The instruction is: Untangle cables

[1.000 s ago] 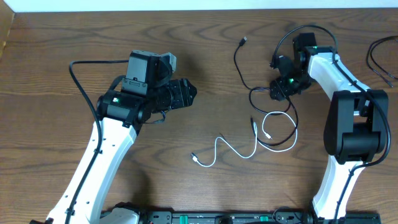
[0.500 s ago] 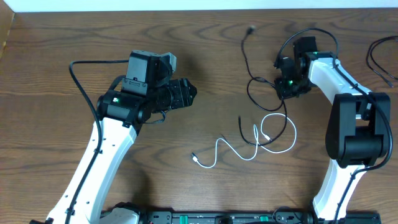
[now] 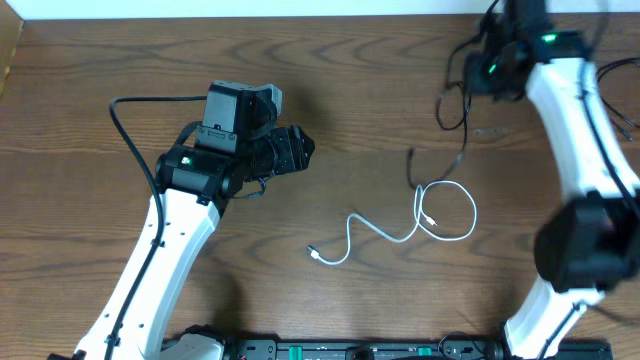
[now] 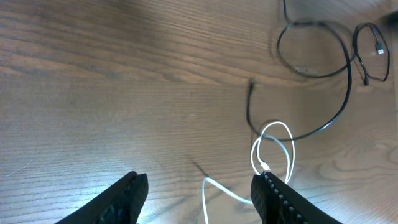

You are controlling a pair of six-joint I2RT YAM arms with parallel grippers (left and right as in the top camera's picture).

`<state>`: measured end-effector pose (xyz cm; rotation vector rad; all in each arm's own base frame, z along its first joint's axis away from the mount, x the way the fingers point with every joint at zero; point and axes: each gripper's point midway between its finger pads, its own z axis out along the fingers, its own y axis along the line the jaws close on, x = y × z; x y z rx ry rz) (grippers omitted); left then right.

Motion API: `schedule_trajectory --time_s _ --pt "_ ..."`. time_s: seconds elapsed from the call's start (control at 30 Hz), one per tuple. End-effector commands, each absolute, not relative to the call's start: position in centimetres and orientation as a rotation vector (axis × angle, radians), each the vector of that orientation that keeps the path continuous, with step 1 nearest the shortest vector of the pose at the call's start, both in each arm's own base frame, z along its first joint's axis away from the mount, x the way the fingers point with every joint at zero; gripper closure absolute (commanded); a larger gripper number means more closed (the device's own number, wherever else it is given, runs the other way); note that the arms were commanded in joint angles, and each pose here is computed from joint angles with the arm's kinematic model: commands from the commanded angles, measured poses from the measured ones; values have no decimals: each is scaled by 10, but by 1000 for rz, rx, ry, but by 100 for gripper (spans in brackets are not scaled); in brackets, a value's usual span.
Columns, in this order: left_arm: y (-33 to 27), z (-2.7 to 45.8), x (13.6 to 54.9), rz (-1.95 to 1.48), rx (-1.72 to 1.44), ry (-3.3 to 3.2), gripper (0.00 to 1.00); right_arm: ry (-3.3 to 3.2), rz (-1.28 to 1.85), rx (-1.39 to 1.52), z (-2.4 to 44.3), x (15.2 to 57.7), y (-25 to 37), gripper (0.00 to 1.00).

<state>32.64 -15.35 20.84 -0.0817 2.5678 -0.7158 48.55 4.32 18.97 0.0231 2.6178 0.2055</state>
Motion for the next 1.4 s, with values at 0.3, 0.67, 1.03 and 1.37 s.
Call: schedule_trajectory --time_s 0.3,0.67,1.03,1.37 --pt "-152 206 326 -700 -79 2572 41 2243 241 75 371 423 38 99" --pt "-150 206 327 -685 -84 2571 41 2673 45 429 266 378 6 48" --pt "-145 202 328 -645 -99 2575 41 2997 -197 604 143 362 -10 51" --pt "-139 198 329 -599 -116 2579 41 3022 -171 535 66 383 -2 55"
